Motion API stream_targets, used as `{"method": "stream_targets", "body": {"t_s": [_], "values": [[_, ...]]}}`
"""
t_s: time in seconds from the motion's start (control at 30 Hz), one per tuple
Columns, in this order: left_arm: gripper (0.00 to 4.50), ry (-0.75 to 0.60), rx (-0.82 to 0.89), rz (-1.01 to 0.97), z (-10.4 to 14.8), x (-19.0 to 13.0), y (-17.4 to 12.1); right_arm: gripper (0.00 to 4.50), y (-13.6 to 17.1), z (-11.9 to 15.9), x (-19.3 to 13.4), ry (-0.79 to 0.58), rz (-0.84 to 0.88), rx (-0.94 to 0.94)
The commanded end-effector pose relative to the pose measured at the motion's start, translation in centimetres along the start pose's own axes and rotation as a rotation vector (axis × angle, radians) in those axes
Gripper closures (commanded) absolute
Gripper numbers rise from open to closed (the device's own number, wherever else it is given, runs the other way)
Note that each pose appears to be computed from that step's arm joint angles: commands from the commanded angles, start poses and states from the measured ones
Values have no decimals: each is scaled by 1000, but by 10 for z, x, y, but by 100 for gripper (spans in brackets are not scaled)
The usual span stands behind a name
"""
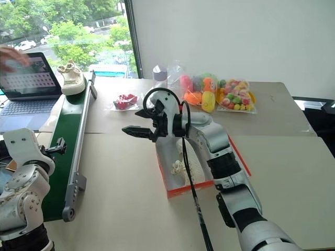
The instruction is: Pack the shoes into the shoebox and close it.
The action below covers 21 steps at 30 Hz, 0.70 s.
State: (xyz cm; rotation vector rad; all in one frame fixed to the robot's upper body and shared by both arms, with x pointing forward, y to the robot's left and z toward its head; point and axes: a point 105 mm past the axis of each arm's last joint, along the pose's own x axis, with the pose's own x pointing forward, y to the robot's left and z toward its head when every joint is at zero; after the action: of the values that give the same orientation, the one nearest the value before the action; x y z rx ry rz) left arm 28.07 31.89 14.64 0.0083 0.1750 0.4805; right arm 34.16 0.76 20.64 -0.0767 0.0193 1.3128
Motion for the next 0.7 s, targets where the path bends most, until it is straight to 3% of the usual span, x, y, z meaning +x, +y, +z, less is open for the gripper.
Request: {"method": "stream_targets", "body": {"t_s": [0.03, 0.53, 0.7], "values": [[0, -78, 11, -3, 19, 5, 0, 2, 3, 15, -2, -30, -14, -56], [0, -126, 2, -66, 39, 32, -7, 2, -6, 10, -12, 1, -112, -70], [0, -108, 19, -63, 33, 40, -2, 2, -5, 9, -13, 8, -114, -66]]}}
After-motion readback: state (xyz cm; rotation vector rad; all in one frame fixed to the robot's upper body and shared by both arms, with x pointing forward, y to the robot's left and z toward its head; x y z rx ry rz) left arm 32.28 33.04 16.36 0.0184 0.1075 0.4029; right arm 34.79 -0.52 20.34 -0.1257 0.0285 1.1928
